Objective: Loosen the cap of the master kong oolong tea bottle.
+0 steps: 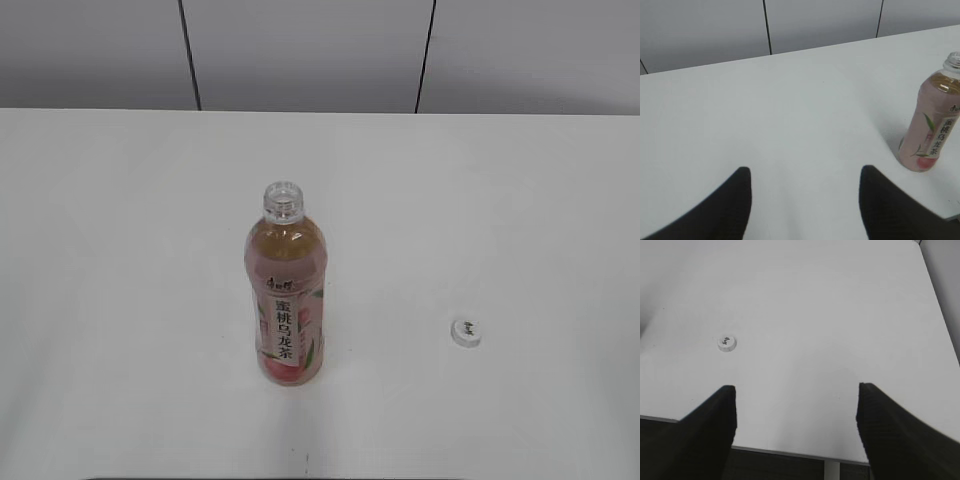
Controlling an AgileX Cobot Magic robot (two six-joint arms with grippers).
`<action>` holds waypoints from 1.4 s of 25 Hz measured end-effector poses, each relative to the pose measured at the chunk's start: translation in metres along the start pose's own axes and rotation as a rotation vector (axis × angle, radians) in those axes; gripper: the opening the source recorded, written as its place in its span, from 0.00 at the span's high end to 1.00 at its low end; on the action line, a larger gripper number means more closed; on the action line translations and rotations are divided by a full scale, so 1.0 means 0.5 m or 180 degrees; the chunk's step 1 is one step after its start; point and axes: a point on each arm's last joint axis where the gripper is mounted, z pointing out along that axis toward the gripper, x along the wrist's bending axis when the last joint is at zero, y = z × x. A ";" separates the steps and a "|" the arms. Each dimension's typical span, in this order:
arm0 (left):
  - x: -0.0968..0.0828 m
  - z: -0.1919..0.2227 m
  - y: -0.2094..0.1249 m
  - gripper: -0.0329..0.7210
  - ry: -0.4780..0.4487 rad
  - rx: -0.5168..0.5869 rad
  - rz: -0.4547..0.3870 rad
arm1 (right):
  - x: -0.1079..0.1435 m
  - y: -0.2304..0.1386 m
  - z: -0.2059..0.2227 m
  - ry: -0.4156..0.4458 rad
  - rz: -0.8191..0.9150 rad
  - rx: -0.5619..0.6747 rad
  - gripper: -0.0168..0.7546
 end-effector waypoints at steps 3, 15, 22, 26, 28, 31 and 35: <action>0.000 0.000 0.000 0.39 0.0002 0.0000 0.0001 | 0.000 0.000 0.000 -0.0001 0.0000 -0.0002 0.25; 0.000 0.000 0.000 0.41 0.0002 0.0000 0.0001 | 0.000 0.000 0.000 -0.0003 0.0001 -0.0002 0.25; 0.000 0.000 0.000 0.44 0.0002 0.0000 0.0001 | 0.000 0.000 0.000 -0.0003 0.0001 -0.0002 0.25; 0.000 0.000 0.000 0.45 0.0002 0.0000 0.0001 | 0.000 0.000 0.000 -0.0003 0.0001 -0.0002 0.25; 0.000 0.000 0.000 0.45 0.0002 0.0000 0.0001 | 0.000 0.000 0.000 -0.0003 0.0001 -0.0002 0.25; 0.000 0.000 0.000 0.47 0.0002 0.0000 0.0001 | 0.000 0.000 0.000 -0.0003 0.0001 -0.0002 0.25; 0.000 0.000 0.000 0.51 0.0002 0.0000 0.0001 | 0.000 0.000 0.000 -0.0003 0.0001 -0.0002 0.25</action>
